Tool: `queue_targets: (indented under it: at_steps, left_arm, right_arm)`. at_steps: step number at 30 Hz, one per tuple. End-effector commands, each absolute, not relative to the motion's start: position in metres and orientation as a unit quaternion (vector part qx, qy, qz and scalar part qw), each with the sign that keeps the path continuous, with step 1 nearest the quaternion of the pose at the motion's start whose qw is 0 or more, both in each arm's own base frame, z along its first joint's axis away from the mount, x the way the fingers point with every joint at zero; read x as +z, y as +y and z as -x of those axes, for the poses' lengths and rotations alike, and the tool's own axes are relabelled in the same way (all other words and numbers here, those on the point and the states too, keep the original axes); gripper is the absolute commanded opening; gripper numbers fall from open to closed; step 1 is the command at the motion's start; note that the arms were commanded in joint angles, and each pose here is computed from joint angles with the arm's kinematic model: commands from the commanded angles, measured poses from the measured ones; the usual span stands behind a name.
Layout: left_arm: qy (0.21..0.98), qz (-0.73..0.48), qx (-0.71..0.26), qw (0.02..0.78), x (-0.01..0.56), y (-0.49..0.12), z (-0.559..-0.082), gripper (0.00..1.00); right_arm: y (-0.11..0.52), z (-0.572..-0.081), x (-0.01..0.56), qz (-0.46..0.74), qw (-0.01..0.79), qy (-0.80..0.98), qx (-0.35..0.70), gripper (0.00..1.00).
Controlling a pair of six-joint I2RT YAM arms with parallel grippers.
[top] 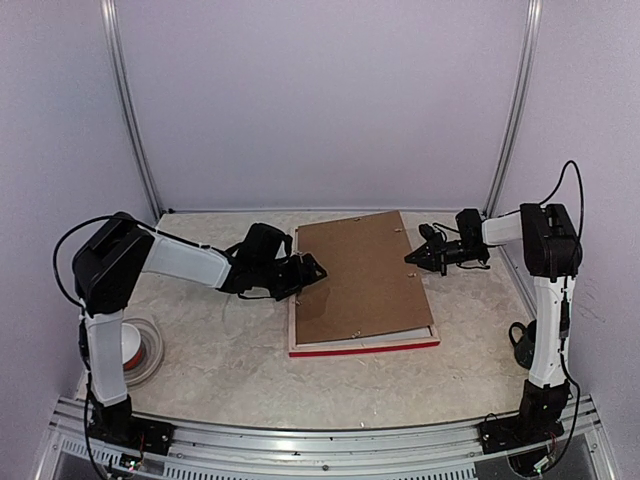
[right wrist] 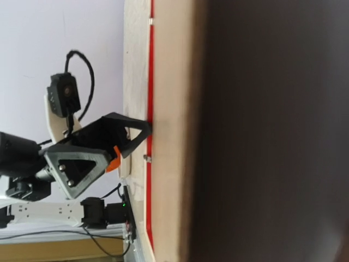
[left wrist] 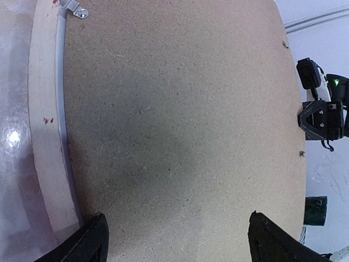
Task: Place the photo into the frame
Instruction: Place the backboard on the frame body.
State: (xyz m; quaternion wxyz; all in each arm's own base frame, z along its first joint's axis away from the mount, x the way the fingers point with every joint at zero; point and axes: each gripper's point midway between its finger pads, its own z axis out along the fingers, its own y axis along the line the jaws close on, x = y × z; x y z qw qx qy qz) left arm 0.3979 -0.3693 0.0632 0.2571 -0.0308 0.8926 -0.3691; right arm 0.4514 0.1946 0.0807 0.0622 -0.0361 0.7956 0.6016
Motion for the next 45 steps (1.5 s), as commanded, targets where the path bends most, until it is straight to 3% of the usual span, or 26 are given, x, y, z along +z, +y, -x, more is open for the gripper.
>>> queue_targets:
  at_steps: [1, 9, 24, 31, 35, 38, 43, 45]
  left_arm:
    - [0.898, 0.059, -0.37, 0.232, 0.048, -0.347, -0.377, 0.88]
    - [0.867, 0.079, -0.402, 0.285, 0.096, -0.325, -0.388, 0.88]
    - [0.869, 0.08, -0.407, 0.269, 0.084, -0.326, -0.382, 0.88]
    - [0.869, 0.081, -0.408, 0.27, 0.084, -0.327, -0.383, 0.89]
    - [0.869, 0.082, -0.406, 0.27, 0.083, -0.325, -0.383, 0.89]
    - [0.867, 0.08, -0.41, 0.273, 0.088, -0.327, -0.386, 0.89]
    - [0.864, 0.068, -0.408, 0.287, 0.104, -0.335, -0.398, 0.89]
    - [0.867, 0.06, -0.399, 0.294, 0.109, -0.34, -0.405, 0.89]
  right_arm:
    - [0.196, -0.446, 0.095, 0.054, 0.095, 0.768, 0.631, 0.0]
    - [0.19, -0.442, 0.126, 0.071, 0.124, 0.748, 0.648, 0.0]
    - [0.169, -0.453, 0.096, 0.031, 0.123, 0.79, 0.6, 0.01]
    - [0.159, -0.459, 0.09, 0.022, 0.139, 0.829, 0.542, 0.28]
    - [0.143, -0.464, 0.076, 0.002, 0.141, 0.877, 0.459, 0.34]
    - [0.129, -0.464, 0.066, -0.012, 0.138, 0.904, 0.404, 0.51]
    - [0.118, -0.464, 0.072, -0.017, 0.163, 0.916, 0.365, 0.55]
    - [0.113, -0.464, 0.076, -0.014, 0.178, 0.924, 0.338, 0.66]
